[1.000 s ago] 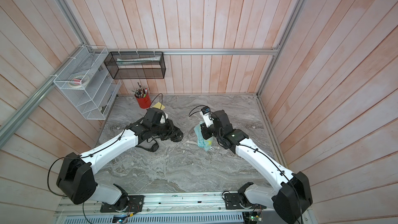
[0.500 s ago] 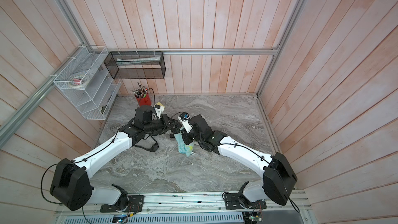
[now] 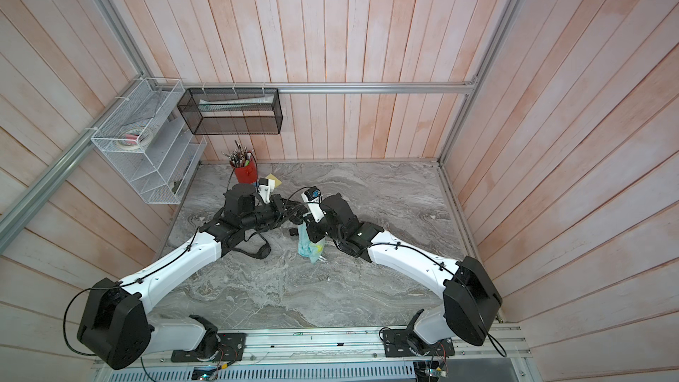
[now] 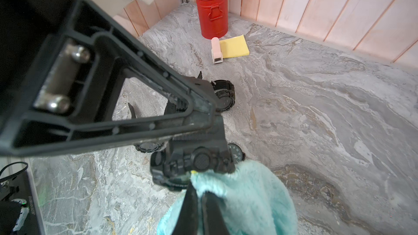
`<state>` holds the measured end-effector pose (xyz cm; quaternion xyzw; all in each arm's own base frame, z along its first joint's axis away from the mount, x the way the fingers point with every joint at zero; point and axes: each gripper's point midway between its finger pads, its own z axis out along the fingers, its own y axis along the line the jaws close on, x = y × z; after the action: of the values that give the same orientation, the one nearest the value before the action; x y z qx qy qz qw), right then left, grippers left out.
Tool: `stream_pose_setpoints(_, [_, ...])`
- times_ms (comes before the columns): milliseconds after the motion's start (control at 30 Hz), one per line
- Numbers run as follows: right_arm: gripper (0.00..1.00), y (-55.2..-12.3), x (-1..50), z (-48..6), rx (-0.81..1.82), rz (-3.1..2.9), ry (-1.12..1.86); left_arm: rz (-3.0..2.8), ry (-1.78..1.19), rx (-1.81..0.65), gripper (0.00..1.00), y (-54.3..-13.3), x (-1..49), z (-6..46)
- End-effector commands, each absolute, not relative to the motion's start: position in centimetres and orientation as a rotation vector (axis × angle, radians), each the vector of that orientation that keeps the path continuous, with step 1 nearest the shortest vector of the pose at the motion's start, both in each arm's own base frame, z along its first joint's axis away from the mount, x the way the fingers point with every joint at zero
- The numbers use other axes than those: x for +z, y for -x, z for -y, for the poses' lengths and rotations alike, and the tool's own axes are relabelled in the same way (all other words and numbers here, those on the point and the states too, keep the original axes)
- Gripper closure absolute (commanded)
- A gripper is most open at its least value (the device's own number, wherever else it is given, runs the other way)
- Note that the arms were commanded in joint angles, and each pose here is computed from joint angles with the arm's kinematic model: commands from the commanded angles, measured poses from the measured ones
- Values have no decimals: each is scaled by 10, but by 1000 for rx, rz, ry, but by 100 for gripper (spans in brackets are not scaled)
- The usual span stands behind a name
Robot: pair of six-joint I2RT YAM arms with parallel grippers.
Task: Wipe the watch dial
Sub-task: Wipe the dirt from the watch dial.
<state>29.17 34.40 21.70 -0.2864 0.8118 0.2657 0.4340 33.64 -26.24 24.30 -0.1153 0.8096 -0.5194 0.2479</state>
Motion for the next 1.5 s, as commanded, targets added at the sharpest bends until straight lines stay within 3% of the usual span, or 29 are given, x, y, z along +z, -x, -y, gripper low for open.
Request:
stream_pose_setpoints(0, [100,-309,254,-345,664,-1923,586,-2209,231,-1503,100,-314,255,278])
stream_pose_setpoints(400, [100,-307,263,-330,662,-1912,505,-2211,245,-1469,100,-313,257,274])
stream_pose_setpoints(833, [100,-253,274,-390,823,-1801,846,-2209,260,-1434,100,-318,256,273])
stream_pose_setpoints(1233, [100,-317,260,-334,637,-1964,455,-2217,236,-1451,100,-311,257,273])
stream_pose_setpoints(1467, [100,-328,228,-328,620,-2090,436,-2228,241,-1458,100,-311,252,275])
